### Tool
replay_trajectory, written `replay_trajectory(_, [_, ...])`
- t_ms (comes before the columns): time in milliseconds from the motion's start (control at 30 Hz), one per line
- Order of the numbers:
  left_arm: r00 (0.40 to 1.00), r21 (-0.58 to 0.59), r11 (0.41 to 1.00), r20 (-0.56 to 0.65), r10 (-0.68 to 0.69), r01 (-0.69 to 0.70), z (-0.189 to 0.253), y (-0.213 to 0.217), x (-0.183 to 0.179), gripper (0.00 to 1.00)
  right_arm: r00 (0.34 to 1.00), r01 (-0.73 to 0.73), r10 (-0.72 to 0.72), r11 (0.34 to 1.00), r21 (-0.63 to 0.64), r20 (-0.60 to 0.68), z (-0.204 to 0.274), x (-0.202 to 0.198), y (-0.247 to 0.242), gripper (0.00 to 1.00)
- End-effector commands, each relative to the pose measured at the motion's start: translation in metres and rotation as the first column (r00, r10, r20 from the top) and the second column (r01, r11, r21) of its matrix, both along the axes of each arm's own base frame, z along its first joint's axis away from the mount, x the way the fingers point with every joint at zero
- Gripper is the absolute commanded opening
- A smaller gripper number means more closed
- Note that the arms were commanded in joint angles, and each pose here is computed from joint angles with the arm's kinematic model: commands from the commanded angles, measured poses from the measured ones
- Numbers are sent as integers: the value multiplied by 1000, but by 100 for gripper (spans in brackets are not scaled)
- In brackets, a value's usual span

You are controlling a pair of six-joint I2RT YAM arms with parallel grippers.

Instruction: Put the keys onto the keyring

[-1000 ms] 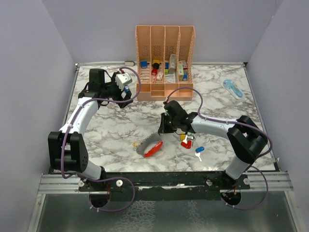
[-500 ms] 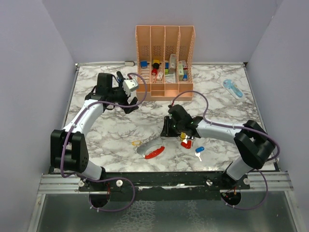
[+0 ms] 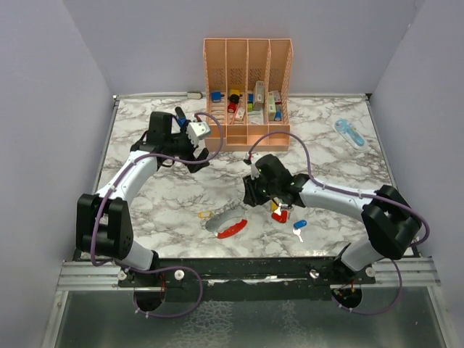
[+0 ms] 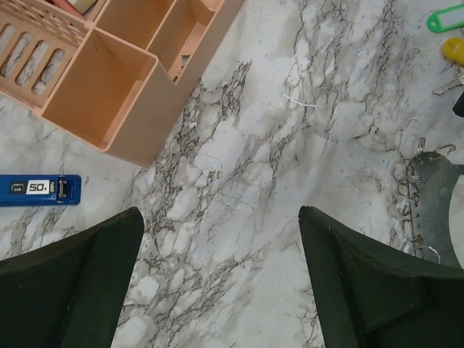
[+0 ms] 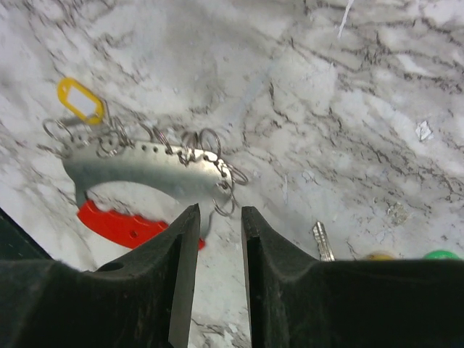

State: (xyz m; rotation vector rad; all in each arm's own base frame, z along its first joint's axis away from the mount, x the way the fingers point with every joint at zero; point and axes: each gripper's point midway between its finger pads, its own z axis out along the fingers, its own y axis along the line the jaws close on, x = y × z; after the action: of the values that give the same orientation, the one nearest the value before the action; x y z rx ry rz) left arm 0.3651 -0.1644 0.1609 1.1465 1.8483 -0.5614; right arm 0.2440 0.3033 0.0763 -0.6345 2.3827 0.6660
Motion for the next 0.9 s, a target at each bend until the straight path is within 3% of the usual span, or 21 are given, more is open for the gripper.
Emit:
replay_trajectory(0, [1000, -8, 1000, 25, -1, 1, 8, -1, -3, 91, 987, -157, 160, 986, -55, 35, -14, -18, -7, 30])
replay_trajectory(600, [998, 0, 999, 28, -52, 52, 9, -12, -14, 91, 961, -259, 269, 958, -119, 68, -44, -22, 10, 28])
replay_trajectory(700, [998, 2, 999, 33, -49, 49, 10, -12, -14, 91, 962, -253, 263, 960, -122, 73, -47, -20, 10, 19])
replay_trajectory(800, [998, 4, 999, 38, -42, 42, 11, -10, -14, 91, 970, -222, 233, 965, -139, 71, -50, -16, 7, 2])
replay_trajectory(867, [998, 5, 999, 42, -43, 43, 13, -10, -15, 91, 972, -214, 226, 966, -144, 71, -51, -15, 7, 1])
